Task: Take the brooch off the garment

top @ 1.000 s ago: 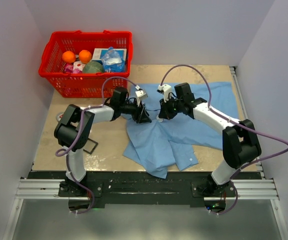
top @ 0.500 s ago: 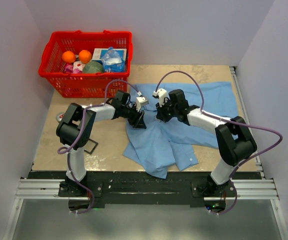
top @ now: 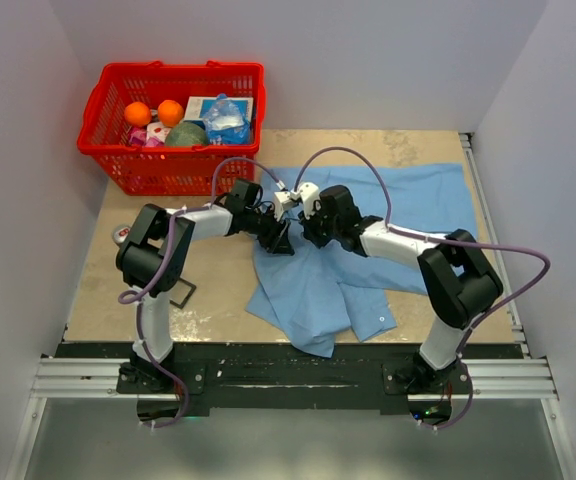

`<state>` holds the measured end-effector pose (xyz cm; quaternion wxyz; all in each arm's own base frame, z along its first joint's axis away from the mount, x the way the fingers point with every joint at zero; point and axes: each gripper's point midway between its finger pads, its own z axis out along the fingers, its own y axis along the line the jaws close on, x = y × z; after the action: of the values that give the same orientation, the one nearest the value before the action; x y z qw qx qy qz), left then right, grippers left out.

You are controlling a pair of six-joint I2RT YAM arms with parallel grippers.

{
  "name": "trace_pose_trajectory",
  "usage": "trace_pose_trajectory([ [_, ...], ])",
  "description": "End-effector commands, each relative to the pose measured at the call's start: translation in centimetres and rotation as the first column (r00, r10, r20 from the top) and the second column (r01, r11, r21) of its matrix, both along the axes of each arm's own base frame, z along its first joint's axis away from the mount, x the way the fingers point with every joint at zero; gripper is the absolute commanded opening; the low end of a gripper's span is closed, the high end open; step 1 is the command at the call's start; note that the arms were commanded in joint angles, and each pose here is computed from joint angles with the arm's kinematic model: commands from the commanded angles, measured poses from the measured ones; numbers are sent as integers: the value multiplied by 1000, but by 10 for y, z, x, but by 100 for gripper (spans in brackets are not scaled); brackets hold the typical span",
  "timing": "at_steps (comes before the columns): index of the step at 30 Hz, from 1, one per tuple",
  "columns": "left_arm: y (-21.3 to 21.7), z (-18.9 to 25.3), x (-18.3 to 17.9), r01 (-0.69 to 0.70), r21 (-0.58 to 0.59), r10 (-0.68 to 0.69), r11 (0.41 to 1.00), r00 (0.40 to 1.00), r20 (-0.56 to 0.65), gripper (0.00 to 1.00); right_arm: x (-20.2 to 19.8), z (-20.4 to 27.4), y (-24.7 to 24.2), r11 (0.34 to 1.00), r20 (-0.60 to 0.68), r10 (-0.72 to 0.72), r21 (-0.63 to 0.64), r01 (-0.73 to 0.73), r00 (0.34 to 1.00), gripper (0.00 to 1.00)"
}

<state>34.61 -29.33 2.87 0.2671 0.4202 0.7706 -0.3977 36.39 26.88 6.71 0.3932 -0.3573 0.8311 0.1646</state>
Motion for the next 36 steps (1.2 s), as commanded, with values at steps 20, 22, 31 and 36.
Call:
trace_pose_trajectory([
  [20, -37, 62, -24, 411, 38, -406, 911, 873, 270, 31, 96, 155, -111, 918, 221, -386, 183, 351, 896, 0],
  [22, -41, 48, -30, 441, 55, -441, 896, 864, 244, 29, 100, 170, -123, 907, 251, -412, 202, 369, 876, 0],
  [31, -70, 12, -35, 418, 92, -428, 904, 879, 210, 28, 96, 196, -157, 888, 299, -453, 234, 395, 840, 0],
  [36, -88, -1, -1, 362, 111, -379, 925, 891, 249, 29, 85, 201, -159, 893, 301, -443, 233, 386, 844, 0],
])
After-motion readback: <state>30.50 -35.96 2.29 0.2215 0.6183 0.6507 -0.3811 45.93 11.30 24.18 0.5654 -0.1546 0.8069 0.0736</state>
